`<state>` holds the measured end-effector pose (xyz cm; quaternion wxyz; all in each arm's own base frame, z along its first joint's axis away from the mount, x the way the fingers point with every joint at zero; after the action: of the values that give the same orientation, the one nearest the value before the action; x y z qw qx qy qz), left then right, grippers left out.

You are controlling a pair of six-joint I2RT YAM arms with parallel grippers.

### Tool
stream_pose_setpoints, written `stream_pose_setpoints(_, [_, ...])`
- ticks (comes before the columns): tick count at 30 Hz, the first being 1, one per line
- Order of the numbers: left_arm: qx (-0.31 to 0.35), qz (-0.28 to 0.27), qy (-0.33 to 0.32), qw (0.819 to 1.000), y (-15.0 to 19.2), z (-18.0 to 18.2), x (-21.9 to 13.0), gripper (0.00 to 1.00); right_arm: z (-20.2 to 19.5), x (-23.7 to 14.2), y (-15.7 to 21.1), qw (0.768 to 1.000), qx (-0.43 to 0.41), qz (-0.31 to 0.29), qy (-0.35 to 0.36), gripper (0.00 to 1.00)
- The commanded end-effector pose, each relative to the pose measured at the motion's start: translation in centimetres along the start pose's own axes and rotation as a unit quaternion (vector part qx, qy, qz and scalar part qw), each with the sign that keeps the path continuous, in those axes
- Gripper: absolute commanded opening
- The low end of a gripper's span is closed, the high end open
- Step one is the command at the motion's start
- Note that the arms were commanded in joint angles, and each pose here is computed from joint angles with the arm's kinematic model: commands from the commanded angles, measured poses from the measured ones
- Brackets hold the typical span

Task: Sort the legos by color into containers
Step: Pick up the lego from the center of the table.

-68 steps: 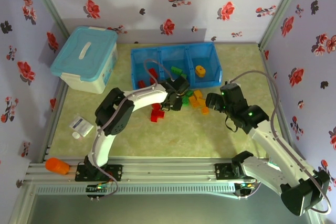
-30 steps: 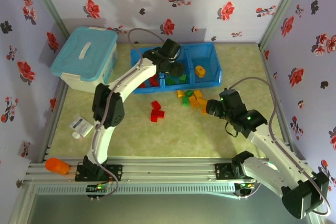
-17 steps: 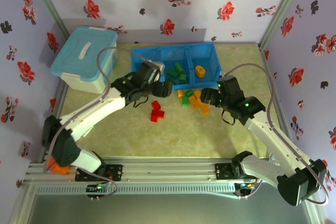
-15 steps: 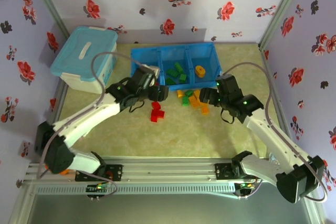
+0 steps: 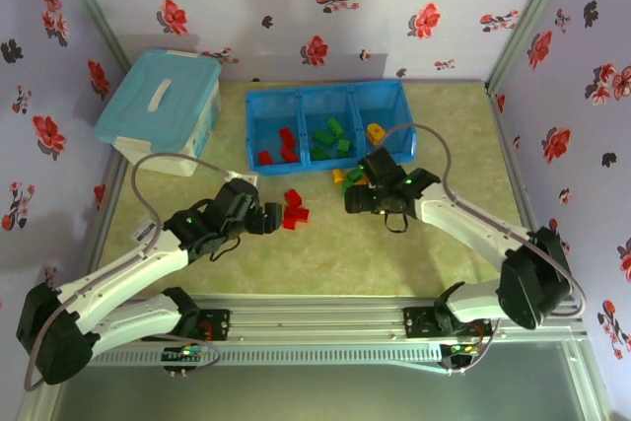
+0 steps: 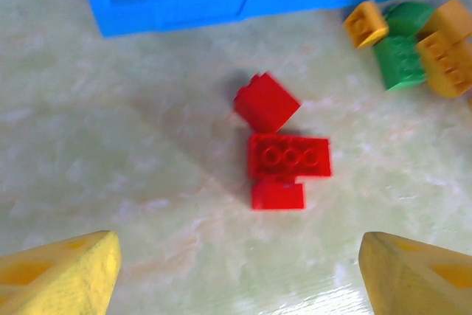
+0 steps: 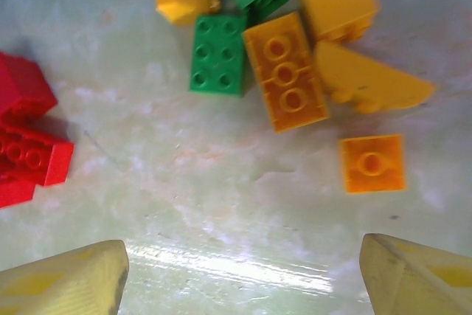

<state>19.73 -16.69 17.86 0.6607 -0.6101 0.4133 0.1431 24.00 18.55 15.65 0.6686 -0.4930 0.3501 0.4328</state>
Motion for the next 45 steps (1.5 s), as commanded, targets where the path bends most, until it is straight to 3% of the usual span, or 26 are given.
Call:
stream_pose_setpoints(1, [-0.049, -0.021, -0.015, 0.998, 0.7, 0.9, -0.4, 0.86, 2.9, 0.8, 0.0, 0.999, -0.028, 0.011, -0.032, 0.82])
stream_pose_setpoints(9, [-0.125, -0.010, -0.037, 0.991, 3.6, 3.1, 0.1, 0.88, 8.8, 3.6, 1.3, 0.993, -0.097, 0.044, -0.050, 0.80])
stream_pose_setpoints(18, [-0.141, -0.015, -0.036, 0.989, 4.9, 3.7, -0.6, 0.87, 14.2, 7.0, -0.1, 0.990, -0.122, 0.047, -0.057, 0.73])
stream_pose_setpoints(26, [-0.146, -0.010, -0.039, 0.988, 6.0, 4.2, -0.8, 0.87, 15.9, 11.1, -0.1, 0.986, -0.152, 0.063, -0.013, 0.68])
stream_pose_setpoints(33, [-0.142, -0.009, -0.041, 0.989, 6.3, 4.3, -0.7, 0.87, 16.3, 13.2, 0.5, 0.983, -0.164, 0.078, 0.004, 0.58])
stream_pose_setpoints(37, [-0.141, -0.011, -0.043, 0.989, 6.2, 4.3, -0.7, 0.87, 16.5, 13.5, 0.6, 0.983, -0.169, 0.076, 0.013, 0.48])
stream_pose_setpoints(41, [-0.140, -0.011, -0.044, 0.989, 6.2, 4.4, -0.7, 0.86, 16.8, 12.7, 0.4, 0.982, -0.177, 0.062, 0.023, 0.32])
stream_pose_setpoints(45, [-0.135, -0.012, -0.044, 0.990, 6.1, 4.3, -0.8, 0.86, 17.9, 10.2, -0.6, 0.983, -0.183, 0.032, 0.012, 0.27])
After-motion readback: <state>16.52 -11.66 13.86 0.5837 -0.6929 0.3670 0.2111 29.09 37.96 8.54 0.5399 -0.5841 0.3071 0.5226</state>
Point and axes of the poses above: each hand's point on the last joint's axis, 136 mm out from that joint toward the fingers, its own x axis out along the fingers, its own z axis along the line the jaws close on, y = z × x, the point moved 5 cm from there along -x, back along the fingers, and after that the axes turned 12 degrees about x, right-handed, at the moved point
